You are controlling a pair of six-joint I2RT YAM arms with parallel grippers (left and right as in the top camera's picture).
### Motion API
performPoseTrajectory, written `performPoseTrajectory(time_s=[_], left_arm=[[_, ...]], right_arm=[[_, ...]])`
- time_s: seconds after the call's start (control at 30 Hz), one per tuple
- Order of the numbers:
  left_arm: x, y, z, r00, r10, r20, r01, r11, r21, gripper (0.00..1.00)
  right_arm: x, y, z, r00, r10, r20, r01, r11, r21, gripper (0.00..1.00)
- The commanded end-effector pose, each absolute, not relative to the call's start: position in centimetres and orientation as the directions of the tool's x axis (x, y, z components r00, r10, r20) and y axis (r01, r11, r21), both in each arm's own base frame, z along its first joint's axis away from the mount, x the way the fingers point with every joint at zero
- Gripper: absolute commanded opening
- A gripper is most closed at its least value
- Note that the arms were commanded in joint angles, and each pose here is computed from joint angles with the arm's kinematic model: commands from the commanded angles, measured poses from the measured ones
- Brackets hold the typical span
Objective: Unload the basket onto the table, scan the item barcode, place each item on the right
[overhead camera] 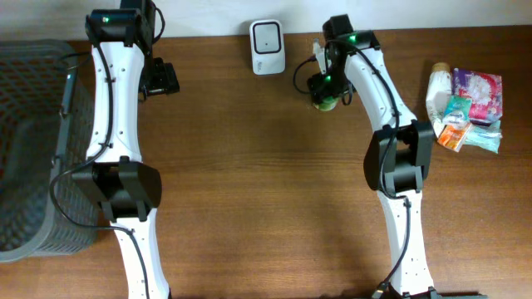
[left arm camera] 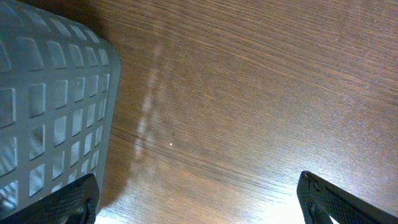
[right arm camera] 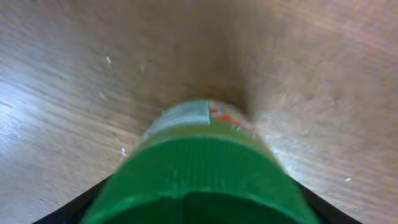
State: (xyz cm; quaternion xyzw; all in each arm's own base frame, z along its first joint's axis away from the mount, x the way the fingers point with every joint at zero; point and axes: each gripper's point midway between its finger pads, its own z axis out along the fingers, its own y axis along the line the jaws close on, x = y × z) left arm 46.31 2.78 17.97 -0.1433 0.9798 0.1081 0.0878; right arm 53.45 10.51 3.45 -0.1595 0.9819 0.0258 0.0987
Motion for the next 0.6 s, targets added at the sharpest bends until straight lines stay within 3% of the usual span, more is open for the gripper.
performPoseTrajectory(time_s=[0.0, 0.1, 0.2, 0.37, 0.47, 0.57], left_arm=[[46.2, 2.8, 17.9, -0.947, -0.254, -0.198, -0.292, 0.937, 0.193, 0.99], [46.2, 2.8, 17.9, -0.947, -0.254, -0.198, -0.292, 0.937, 0.193, 0.99], [46.2, 2.8, 17.9, -0.947, -0.254, -0.198, -0.292, 0.937, 0.193, 0.99], [46.2, 2.8, 17.9, -0.947, -0.254, -0.198, -0.292, 0.937, 0.193, 0.99], [46.2, 2.8, 17.9, -0.947, -0.254, -0.198, -0.292, 0.937, 0.193, 0.99], [46.2, 2.8, 17.9, -0.947, -0.254, -0.198, -0.292, 0.937, 0.193, 0.99]], right_arm=[[52.9, 10.9, 2.9, -0.930, -0.320, -0.183, -0.331, 0.943, 0.033, 0.66], [53.1, 10.9, 3.2, -0.929, -0.315, -0.192, -0.327, 0.944, 0.033, 0.48], [54.6, 11.8, 6.1, -0.926, -0.262, -0.273, -0.285, 0.957, 0.049, 0.38], [57.9, 16.7, 15.0, -0.851, -0.125, -0.511, -0.262, 0.943, 0.206, 0.40], [61.0, 21.2, 20.4, -0.737, 0.016, -0.676, -0.282, 0.902, 0.329, 0.42], [62.7, 24.8, 23.2, -0.606, 0.021, -0.795, -0.335, 0.900, 0.279, 0.41]])
